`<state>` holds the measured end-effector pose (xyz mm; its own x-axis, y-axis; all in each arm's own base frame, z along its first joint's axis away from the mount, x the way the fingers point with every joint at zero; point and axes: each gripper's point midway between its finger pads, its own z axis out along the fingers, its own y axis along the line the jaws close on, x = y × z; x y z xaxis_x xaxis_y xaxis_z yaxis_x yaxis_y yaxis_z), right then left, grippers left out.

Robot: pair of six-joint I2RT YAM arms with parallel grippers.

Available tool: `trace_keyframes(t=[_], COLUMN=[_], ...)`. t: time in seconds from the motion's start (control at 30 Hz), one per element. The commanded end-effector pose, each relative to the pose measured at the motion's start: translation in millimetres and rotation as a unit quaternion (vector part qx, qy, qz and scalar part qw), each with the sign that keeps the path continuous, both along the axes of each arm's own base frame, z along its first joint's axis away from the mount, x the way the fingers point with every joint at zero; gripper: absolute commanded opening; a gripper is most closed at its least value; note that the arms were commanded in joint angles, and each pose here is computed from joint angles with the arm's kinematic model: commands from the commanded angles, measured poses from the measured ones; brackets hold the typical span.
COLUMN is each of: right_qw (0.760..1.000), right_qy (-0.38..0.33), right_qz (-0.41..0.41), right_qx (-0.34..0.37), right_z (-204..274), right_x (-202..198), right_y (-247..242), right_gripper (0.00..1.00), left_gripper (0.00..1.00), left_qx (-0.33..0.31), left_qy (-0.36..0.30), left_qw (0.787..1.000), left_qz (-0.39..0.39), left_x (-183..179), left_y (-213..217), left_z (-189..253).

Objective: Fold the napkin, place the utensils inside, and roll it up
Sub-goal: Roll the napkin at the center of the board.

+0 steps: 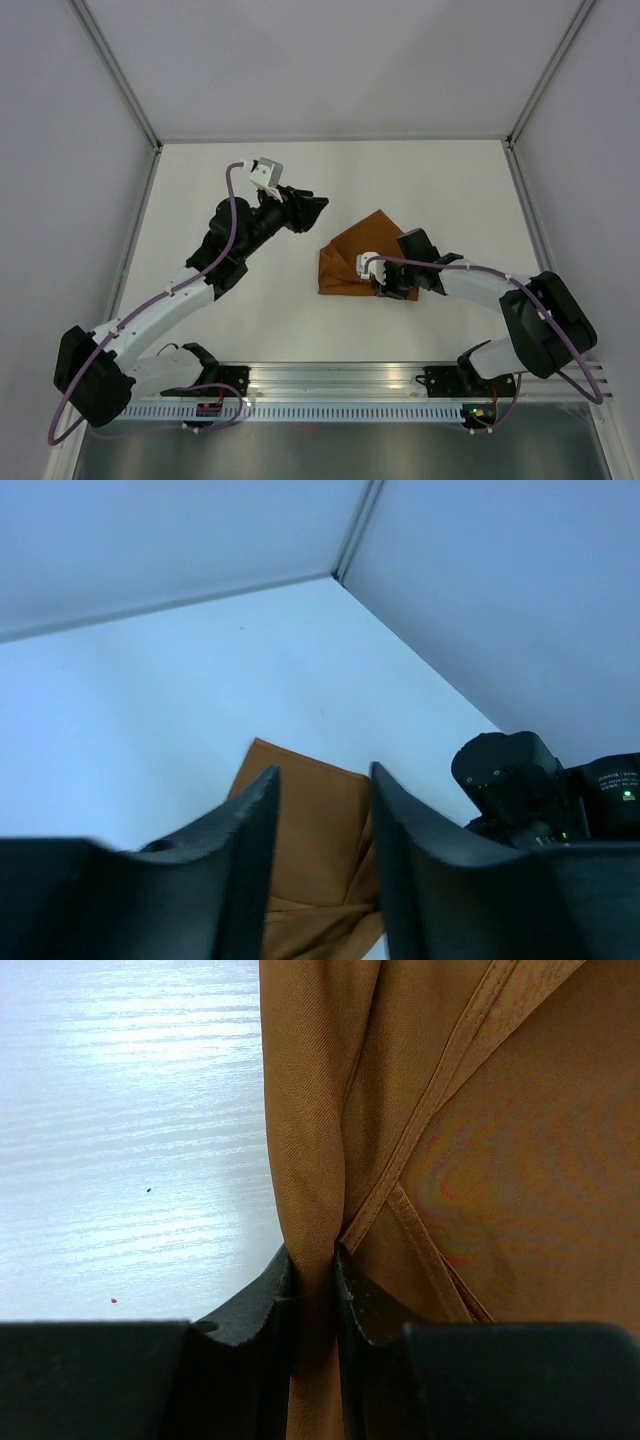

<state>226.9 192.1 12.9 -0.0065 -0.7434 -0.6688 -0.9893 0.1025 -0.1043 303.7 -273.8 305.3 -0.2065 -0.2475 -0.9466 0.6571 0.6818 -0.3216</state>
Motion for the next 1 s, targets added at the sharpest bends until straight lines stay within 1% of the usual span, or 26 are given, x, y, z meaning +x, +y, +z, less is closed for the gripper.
trace_keyframes(t=[0.0, 0.03, 0.1, 0.13, 0.17, 0.2, 0.23, 0.27, 0.3, 0.33, 0.4, 0.43, 0.47, 0.53, 0.57, 0.6, 0.63, 0.67, 0.7, 0.8, 0.83, 0.9, 0.93, 0.97], right_qw=[0.998, 0.997, 0.996, 0.996, 0.996, 0.995, 0.994, 0.993, 0.992, 0.99, 0.988, 0.986, 0.986, 0.981, 0.98, 0.979, 0.975, 0.974, 0.97, 0.967, 0.963, 0.961, 0.958, 0.955], right_qy=[0.065, 0.076, 0.083, 0.09, 0.092, 0.098, 0.106, 0.112, 0.12, 0.135, 0.15, 0.163, 0.163, 0.193, 0.195, 0.201, 0.222, 0.223, 0.24, 0.253, 0.268, 0.274, 0.283, 0.291], right_qz=[-0.006, -0.004, -0.007, -0.007, -0.007, -0.009, -0.011, -0.009, -0.008, -0.01, -0.01, -0.011, -0.01, -0.013, -0.013, -0.016, -0.016, -0.018, -0.02, -0.025, -0.026, -0.029, -0.032, -0.033], right_qx=[-0.026, -0.024, -0.02, -0.022, -0.019, -0.022, -0.025, -0.025, -0.026, -0.029, -0.024, -0.026, -0.024, -0.027, -0.025, -0.025, -0.027, -0.025, -0.028, -0.028, -0.032, -0.03, -0.033, -0.035], right_z=[-15, -16, -14, -16, -15, -16, -18, -18, -17, -20, -17, -21, -19, -23, -21, -22, -25, -23, -25, -24, -27, -26, -29, -31], right_x=[-17, -19, -17, -18, -17, -17, -18, -18, -17, -18, -16, -17, -12, -16, -12, -10, -16, -11, -14, -7, -10, -6, -4, -7], right_y=[-11, -10, -10, -12, -12, -14, -16, -15, -15, -17, -18, -19, -19, -23, -22, -24, -25, -25, -27, -28, -29, -29, -29, -30], right_gripper=[0.04, 0.03, 0.03, 0.03, 0.02, 0.02, 0.02, 0.02, 0.01, 0.01, 0.01, 0.01, 0.01, 0.0, 0.0, 0.0, 0.0, 0.0, 0.0, 0.0, 0.0, 0.0, 0.01, 0.0], left_gripper=[0.57, 0.63, 0.68, 0.74, 0.8, 0.95, 1.0, 1.0, 1.0, 1.0, 1.0, 0.99, 0.98, 0.94, 0.92, 0.87, 0.86, 0.85, 0.84, 0.82, 0.82, 0.82, 0.83, 0.83], left_qx=[-0.014, -0.007, 0.01, 0.018, 0.01, 0.011, 0.007, 0.021, 0.033, 0.059, 0.104, 0.132, 0.161, 0.2, 0.214, 0.223, 0.225, 0.229, 0.237, 0.26, 0.281, 0.304, 0.333, 0.339], left_qy=[-0.015, -0.02, -0.035, -0.048, -0.067, -0.071, -0.082, -0.098, -0.098, -0.111, -0.107, -0.118, -0.109, -0.11, -0.103, -0.097, -0.092, -0.087, -0.079, -0.057, -0.045, -0.031, -0.016, -0.015], left_qw=[1.0, 0.999, 0.999, 0.998, 0.996, 0.996, 0.995, 0.993, 0.992, 0.989, 0.985, 0.981, 0.977, 0.971, 0.969, 0.968, 0.969, 0.969, 0.968, 0.963, 0.958, 0.949, 0.937, 0.934], left_qz=[0.022, 0.027, 0.039, 0.041, 0.051, 0.056, 0.056, 0.056, 0.072, 0.075, 0.085, 0.083, 0.087, 0.07, 0.064, 0.055, 0.045, 0.038, 0.018, -0.03, -0.045, -0.079, -0.102, -0.108], left_x=[7, 8, 11, 9, 10, 9, 6, 6, 7, 7, 5, 4, 7, -2, -4, -7, -12, -15, -21, -33, -36, -43, -51, -52], left_y=[7, 9, 14, 17, 20, 23, 25, 26, 28, 28, 19, 15, 10, -7, -13, -16, -21, -24, -29, -39, -43, -52, -58, -62], left_z=[16, 15, 13, 12, 20, 17, 23, 24, 22, 18, -4, -11, -30, -52, -65, -78, -84, -91, -105, -128, -144, -157, -179, -184])
